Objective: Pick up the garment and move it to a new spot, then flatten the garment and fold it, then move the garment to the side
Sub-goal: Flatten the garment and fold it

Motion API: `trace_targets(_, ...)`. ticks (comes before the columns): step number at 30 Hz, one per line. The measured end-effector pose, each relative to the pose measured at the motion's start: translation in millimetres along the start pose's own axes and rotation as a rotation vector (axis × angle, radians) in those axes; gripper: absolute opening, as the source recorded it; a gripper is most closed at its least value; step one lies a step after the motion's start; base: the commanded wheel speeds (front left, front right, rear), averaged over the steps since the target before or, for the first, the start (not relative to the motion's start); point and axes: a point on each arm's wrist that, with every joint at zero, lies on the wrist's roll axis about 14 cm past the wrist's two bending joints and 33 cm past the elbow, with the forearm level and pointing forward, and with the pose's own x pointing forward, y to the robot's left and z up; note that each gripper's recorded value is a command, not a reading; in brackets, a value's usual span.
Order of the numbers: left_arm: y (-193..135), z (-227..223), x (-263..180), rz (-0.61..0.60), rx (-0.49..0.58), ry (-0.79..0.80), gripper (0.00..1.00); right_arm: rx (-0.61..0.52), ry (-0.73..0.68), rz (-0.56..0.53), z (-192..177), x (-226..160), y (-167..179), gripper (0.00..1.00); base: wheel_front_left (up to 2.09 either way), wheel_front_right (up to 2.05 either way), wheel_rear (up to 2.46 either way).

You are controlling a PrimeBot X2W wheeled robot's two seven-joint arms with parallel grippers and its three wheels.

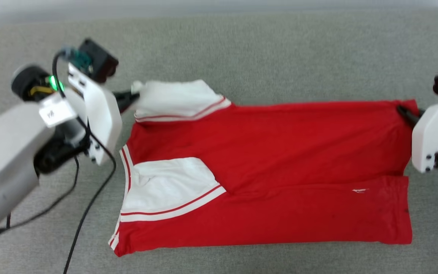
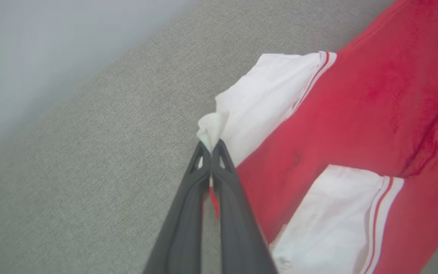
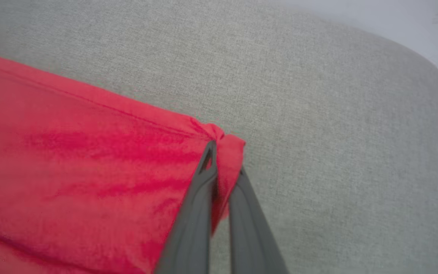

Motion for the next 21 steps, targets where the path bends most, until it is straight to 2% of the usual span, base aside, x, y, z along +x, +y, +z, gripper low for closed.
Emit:
trace_targets(14,-50.2,-54.9,-57.8,0.01,-0.095,0.035,0.0,0.051,-0.051,0.034,-33.3,-56.5,17.1,0.0,0.0,0.0,0.0)
trace_targets(21,-74.0,-96.8,-70.8,0.002,-0.176,0.106,0.0,0.095,0.004,0.054,-66.6,-71.6,27.9,0.0,0.0,0.0,0.0)
